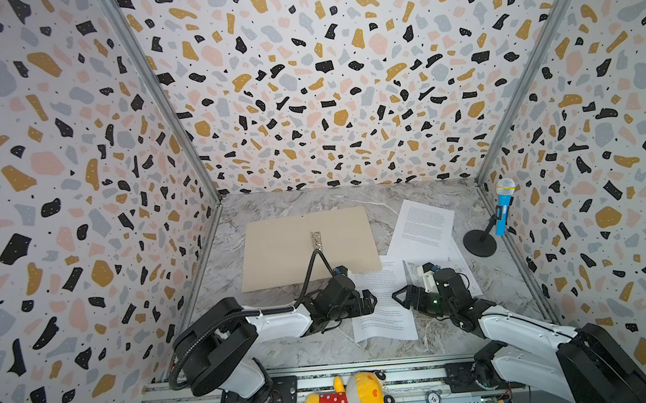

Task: Put the files into the folder

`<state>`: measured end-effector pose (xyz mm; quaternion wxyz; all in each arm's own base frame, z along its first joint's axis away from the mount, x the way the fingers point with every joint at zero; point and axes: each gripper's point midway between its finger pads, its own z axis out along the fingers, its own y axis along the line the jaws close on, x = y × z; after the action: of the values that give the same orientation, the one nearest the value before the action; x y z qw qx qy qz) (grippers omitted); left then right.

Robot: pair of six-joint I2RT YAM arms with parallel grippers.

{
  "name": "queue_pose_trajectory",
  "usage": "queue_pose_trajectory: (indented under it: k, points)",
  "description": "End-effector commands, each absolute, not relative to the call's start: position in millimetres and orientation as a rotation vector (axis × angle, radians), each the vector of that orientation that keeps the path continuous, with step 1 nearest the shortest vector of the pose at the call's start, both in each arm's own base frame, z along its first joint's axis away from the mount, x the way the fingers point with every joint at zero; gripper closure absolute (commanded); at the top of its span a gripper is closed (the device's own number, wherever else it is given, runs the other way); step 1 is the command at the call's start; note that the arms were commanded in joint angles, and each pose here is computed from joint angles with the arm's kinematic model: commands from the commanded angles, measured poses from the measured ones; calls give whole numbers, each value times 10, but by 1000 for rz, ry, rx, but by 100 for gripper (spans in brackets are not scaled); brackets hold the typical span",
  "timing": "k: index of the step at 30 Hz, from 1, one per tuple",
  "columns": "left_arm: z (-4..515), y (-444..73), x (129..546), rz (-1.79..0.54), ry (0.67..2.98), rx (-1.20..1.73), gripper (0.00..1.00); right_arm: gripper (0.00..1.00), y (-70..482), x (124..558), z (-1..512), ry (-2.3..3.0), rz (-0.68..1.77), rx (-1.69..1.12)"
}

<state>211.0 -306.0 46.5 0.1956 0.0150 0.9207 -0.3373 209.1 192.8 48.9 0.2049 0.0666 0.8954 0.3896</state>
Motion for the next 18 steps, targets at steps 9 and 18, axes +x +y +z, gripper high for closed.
queue_pose_trajectory:
  k: [9,18]
  points:
    - [507,-3150,2073,-1068,2542,15,0,10,1945,1857,338,2552,1221,279]
    - [473,-3132,2069,-1066,2550,1,0,9,1957,1877,402,2513,1270,312]
